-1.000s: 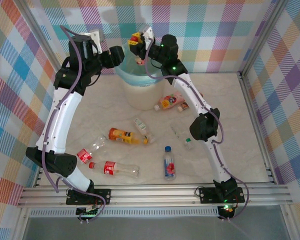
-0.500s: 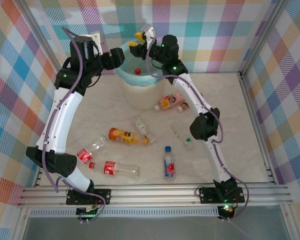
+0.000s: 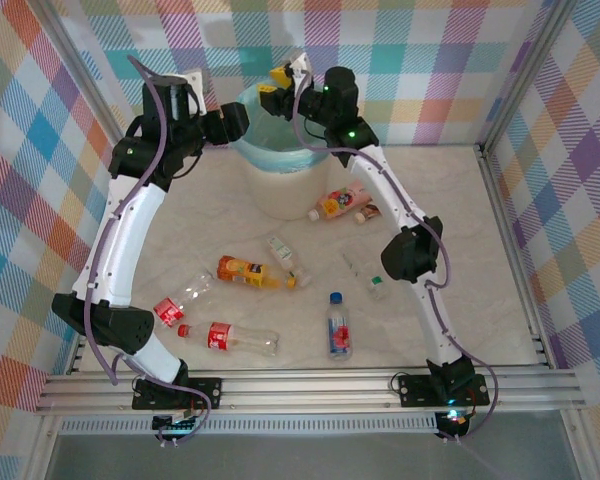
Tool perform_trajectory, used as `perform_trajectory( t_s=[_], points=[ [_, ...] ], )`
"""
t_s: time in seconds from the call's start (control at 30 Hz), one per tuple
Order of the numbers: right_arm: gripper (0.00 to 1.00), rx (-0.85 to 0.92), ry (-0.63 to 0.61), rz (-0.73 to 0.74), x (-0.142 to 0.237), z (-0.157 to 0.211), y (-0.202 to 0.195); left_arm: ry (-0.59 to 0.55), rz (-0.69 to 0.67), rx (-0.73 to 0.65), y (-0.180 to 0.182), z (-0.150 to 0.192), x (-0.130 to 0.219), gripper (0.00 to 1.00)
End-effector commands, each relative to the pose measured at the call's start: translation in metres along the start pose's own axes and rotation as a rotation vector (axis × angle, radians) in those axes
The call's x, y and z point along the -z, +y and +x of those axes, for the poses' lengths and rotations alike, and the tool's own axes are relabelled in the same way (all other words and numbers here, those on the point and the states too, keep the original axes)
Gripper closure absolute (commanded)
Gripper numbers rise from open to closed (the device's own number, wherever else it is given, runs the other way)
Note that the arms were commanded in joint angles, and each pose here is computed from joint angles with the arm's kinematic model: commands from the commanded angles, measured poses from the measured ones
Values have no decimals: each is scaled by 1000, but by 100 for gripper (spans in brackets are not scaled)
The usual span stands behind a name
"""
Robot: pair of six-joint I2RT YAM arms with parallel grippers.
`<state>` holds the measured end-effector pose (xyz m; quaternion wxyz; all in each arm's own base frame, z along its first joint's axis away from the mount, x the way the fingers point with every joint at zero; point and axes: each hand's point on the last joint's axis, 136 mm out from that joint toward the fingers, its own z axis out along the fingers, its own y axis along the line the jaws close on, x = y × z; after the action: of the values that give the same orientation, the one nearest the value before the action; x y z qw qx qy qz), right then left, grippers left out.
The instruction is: Put the plastic bottles in the bin
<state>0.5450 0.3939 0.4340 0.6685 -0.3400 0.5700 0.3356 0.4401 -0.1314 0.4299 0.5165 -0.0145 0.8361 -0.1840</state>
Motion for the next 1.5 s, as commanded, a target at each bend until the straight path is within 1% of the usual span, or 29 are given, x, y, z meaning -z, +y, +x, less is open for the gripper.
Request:
perform_trajectory(
  t_s=[0.0, 0.13, 0.23, 0.43, 0.5, 0.7, 0.77, 0.87, 0.93, 1.03, 1.23, 1.33, 1.47],
  points=[
    [47, 18, -80, -23, 34, -84, 20, 22, -55, -21, 13, 9, 17, 21],
    [46, -11, -36, -49, 49, -98, 34, 45, -94, -41, 23, 23, 30, 20],
    [46, -37, 8, -89, 58, -102, 51, 75, -157, -40, 36, 37, 42, 20],
    [45, -56, 129, -219, 68, -88, 104, 144, -285, 33, 65, 78, 70, 19],
    [45, -37, 184, -268, 69, -74, 127, 172, -334, 49, 77, 95, 80, 19],
    [42, -13, 360, -395, 72, -23, 201, 204, -457, 123, 110, 138, 114, 17],
    [42, -7, 419, -441, 76, -5, 226, 200, -491, 161, 119, 150, 124, 17],
    [43, -33, 493, -466, 84, 18, 253, 171, -544, 210, 135, 163, 137, 17],
    [42, -53, 545, -483, 91, 34, 270, 142, -576, 238, 145, 168, 145, 17],
    [41, -69, 655, -506, 103, 66, 298, 101, -618, 286, 161, 174, 153, 17],
    [37, -86, 833, -564, 126, 117, 354, 30, -691, 341, 190, 180, 160, 17],
    [35, -78, 916, -585, 134, 143, 377, 0, -696, 374, 200, 182, 159, 17],
    [33, -62, 1039, -591, 146, 182, 400, -20, -676, 395, 204, 189, 156, 16]
  ],
)
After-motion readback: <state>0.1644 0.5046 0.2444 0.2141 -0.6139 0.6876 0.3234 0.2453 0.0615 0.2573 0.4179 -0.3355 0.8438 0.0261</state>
